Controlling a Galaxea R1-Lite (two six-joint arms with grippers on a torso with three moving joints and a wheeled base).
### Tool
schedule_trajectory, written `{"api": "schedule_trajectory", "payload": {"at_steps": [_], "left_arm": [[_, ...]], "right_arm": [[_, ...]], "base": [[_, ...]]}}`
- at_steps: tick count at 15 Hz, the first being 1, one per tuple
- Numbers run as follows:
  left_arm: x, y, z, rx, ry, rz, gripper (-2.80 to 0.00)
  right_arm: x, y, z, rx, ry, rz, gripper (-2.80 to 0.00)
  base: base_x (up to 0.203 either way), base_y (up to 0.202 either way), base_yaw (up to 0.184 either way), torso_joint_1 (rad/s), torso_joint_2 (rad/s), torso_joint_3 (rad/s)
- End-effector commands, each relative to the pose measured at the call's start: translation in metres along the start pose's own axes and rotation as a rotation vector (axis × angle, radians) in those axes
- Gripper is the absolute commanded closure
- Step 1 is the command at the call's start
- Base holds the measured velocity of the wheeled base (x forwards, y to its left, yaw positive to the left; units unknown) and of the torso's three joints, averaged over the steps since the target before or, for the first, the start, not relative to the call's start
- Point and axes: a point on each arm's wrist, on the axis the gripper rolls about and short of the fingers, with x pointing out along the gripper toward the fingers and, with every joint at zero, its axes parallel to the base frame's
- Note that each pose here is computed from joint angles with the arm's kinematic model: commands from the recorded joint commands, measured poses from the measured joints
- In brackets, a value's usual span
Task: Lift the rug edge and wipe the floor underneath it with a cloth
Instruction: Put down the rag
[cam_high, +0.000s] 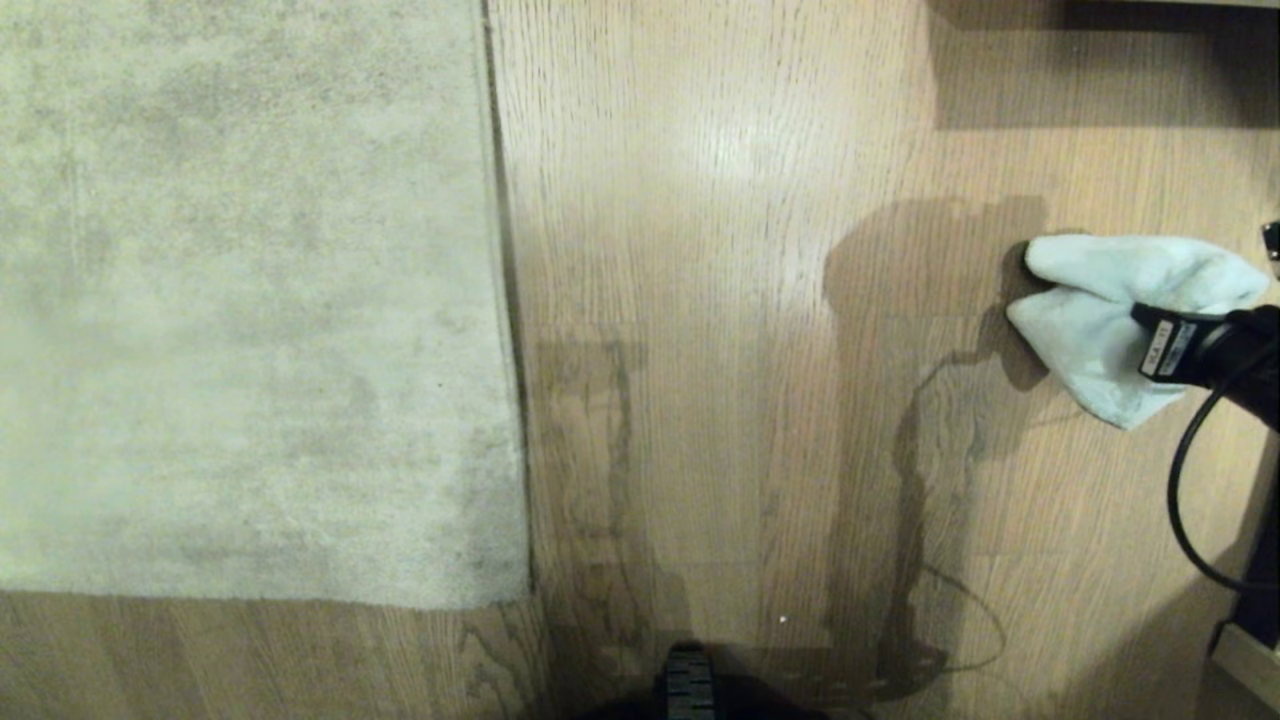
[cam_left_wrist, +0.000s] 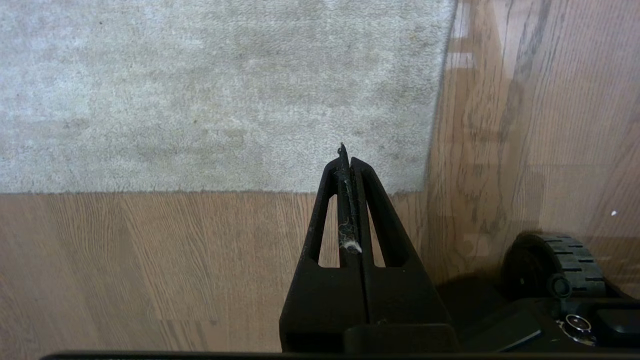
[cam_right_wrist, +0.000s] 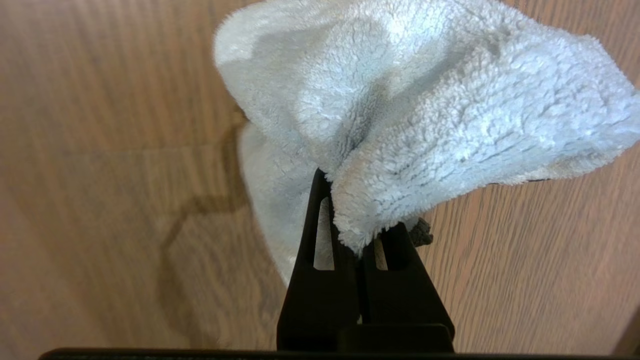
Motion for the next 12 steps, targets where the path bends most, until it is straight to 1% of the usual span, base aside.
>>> {"api": "schedule_trajectory", "payload": {"at_steps": [1, 4, 7, 9, 10, 12], "left_arm": [[0.000, 0.000, 0.000, 0.000, 0.001, 0.000, 0.00], [0.000, 0.000, 0.000, 0.000, 0.001, -0.001, 0.00], [0.000, 0.000, 0.000, 0.000, 0.001, 0.000, 0.00], [0.000, 0.000, 0.000, 0.000, 0.001, 0.000, 0.00], [0.000, 0.000, 0.000, 0.000, 0.001, -0.001, 0.00], [0.000, 0.000, 0.000, 0.000, 0.001, 0.000, 0.00]], "right_arm": [[0.026, -0.005, -0.004, 0.001, 0.011, -0.008, 0.00], [0.048, -0.011, -0.006, 0.001, 0.010, -0.018, 0.00], [0.061, -0.013, -0.004, 0.007, -0.020, -0.021, 0.00], [0.066, -0.016, -0.007, 0.005, -0.016, -0.027, 0.00], [0.067, -0.016, -0.008, 0.004, -0.013, -0.029, -2.80], [0.069, -0.017, -0.006, 0.005, -0.020, -0.029, -2.80]], "base": [[0.000, 0.000, 0.000, 0.000, 0.00, 0.000], [0.000, 0.000, 0.000, 0.000, 0.00, 0.000], [0.000, 0.000, 0.000, 0.000, 0.00, 0.000], [0.000, 0.000, 0.000, 0.000, 0.00, 0.000], [0.000, 0.000, 0.000, 0.000, 0.00, 0.000], [0.000, 0.000, 0.000, 0.000, 0.00, 0.000]]}}
